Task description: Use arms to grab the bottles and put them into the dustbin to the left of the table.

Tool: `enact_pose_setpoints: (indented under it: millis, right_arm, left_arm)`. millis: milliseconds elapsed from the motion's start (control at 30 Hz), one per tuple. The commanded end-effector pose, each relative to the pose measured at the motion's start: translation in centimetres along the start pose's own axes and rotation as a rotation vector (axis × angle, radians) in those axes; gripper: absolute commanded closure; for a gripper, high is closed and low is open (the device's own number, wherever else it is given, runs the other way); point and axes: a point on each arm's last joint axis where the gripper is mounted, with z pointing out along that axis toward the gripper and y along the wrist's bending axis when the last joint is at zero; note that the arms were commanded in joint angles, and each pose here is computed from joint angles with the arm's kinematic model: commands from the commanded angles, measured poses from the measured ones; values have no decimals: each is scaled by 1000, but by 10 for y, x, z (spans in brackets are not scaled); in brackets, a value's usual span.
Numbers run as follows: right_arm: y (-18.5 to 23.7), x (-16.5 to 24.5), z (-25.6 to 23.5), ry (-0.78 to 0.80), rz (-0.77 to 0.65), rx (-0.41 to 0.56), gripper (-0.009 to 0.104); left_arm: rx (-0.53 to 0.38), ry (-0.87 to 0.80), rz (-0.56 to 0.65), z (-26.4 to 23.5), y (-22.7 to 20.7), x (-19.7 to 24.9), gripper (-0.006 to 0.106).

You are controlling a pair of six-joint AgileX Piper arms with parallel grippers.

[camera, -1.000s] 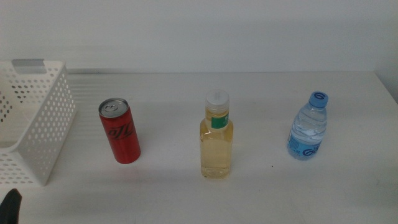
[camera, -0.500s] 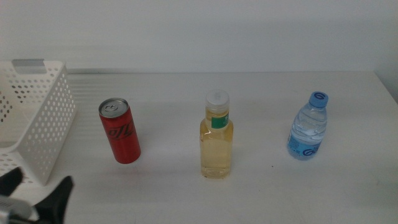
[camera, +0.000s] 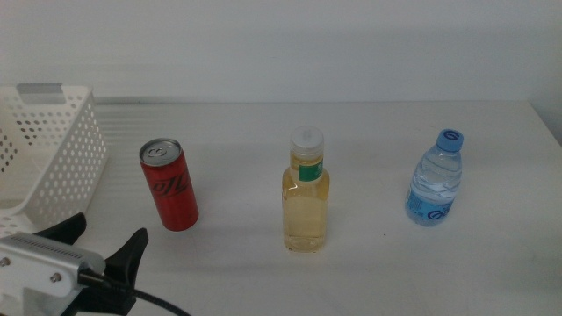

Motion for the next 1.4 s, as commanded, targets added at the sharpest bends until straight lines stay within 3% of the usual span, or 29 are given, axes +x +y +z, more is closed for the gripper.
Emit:
enact_pose_setpoints:
  millis: [0, 700, 867, 1000, 1167, 1367]
  right_arm:
    - [0, -11, -3, -112, -20, 7, 24]
    - [0, -11, -3, -112, -20, 7, 24]
    - [0, -11, -3, -112, -20, 7, 24]
    - [0, -11, -3, -112, -20, 7, 24]
    - [0, -11, -3, -112, -21, 7, 24]
    - [0, -11, -3, -112, -21, 7, 24]
  left_arm:
    - [-8, -106, -23, 1, 1, -7, 10]
    - [-15, -112, -69, 6, 1, -3, 10]
    - [56, -91, -39, 15, -5, -1, 10]
    - [48, -51, -31, 23, -5, 4, 10]
    - [54, -71, -165, 39, -5, 2, 10]
    - [53, -63, -155, 61, -5, 3, 10]
